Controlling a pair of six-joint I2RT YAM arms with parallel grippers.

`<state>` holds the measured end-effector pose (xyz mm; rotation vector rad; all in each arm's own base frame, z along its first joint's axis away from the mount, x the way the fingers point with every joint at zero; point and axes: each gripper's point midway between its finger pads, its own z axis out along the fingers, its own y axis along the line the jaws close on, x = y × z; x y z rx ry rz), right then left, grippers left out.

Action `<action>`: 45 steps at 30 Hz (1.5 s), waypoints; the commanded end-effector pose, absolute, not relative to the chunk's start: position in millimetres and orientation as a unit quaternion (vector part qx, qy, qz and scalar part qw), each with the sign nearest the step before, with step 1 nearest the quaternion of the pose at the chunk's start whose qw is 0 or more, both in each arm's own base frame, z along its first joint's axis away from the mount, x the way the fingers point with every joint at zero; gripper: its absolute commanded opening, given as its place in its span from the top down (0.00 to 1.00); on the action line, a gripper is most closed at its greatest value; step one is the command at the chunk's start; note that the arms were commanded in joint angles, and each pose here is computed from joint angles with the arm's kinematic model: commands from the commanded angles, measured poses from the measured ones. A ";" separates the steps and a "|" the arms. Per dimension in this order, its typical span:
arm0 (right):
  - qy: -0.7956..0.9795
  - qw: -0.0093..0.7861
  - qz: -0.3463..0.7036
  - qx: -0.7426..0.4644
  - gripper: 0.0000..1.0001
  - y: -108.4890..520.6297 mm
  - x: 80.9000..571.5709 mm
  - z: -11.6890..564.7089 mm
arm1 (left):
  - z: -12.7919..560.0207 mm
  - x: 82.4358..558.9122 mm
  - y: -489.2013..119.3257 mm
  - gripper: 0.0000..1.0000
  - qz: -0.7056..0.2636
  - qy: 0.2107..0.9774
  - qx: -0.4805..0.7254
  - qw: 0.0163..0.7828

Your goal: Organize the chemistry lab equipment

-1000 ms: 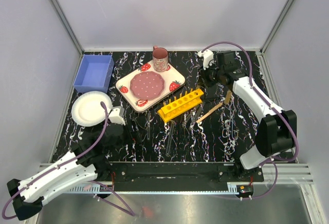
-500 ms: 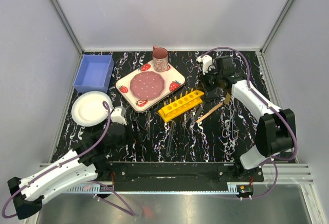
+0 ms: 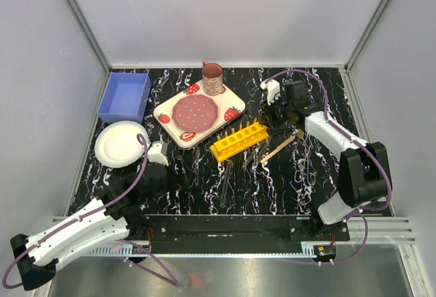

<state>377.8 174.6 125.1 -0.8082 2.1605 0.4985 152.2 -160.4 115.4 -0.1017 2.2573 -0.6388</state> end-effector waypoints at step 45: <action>0.770 0.456 0.224 -0.386 0.00 165.5 297.7 247.3 | 124.2 195.8 -175.2 0.01 -0.220 0.905 -0.025 0.364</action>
